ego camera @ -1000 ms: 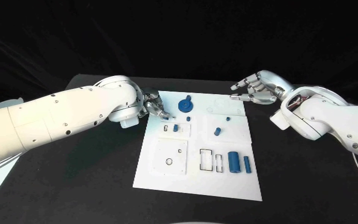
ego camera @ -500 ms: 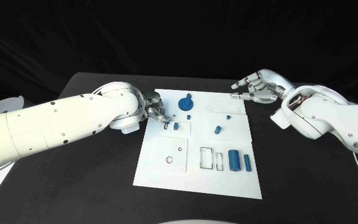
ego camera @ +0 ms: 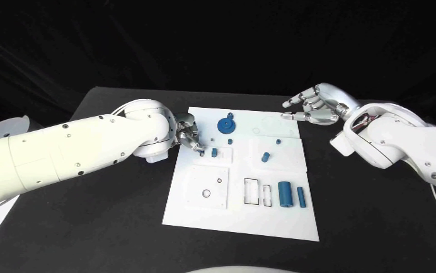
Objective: Assemble the parts on the task board
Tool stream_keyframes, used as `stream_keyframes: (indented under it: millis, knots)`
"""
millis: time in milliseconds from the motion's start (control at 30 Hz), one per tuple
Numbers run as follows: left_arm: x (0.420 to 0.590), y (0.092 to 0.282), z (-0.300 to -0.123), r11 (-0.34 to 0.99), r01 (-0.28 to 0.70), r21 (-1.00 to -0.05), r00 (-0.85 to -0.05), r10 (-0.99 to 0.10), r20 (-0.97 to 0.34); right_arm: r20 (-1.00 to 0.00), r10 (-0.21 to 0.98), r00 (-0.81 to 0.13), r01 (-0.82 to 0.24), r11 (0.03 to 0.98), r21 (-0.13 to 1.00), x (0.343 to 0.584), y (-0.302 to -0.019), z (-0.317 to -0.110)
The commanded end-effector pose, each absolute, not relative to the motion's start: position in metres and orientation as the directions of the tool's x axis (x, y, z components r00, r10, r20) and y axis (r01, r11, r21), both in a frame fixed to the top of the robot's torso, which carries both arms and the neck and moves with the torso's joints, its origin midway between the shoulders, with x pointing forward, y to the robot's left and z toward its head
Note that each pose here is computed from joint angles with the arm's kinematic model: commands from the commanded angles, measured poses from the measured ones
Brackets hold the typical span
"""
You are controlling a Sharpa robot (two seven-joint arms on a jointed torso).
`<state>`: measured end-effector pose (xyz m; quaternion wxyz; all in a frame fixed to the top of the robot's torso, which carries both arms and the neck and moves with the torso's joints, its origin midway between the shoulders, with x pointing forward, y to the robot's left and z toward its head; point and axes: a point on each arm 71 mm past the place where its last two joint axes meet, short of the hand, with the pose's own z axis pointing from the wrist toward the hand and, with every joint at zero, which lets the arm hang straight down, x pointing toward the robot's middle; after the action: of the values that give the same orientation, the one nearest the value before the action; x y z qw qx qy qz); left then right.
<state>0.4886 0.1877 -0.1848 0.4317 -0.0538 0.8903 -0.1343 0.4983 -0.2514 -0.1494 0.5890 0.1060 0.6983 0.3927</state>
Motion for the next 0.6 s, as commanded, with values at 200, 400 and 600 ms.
stream_keyframes:
  millis: [200,400,600]
  knots:
    - [0.4861,0.1859,-0.1893,0.968,0.041,-0.250,-0.644,-0.166,-0.747,-0.739,0.604,-0.297,-0.323,0.665,0.673,0.4974,-0.2494,-0.1501]
    - [0.4861,0.1859,-0.1909,0.969,0.043,-0.244,-0.651,-0.158,-0.742,-0.739,0.604,-0.297,-0.324,0.664,0.674,0.4973,-0.2493,-0.1501]
    - [0.4857,0.1854,-0.1928,0.970,0.045,-0.240,-0.658,-0.152,-0.738,-0.739,0.604,-0.298,-0.324,0.664,0.674,0.4972,-0.2494,-0.1501]
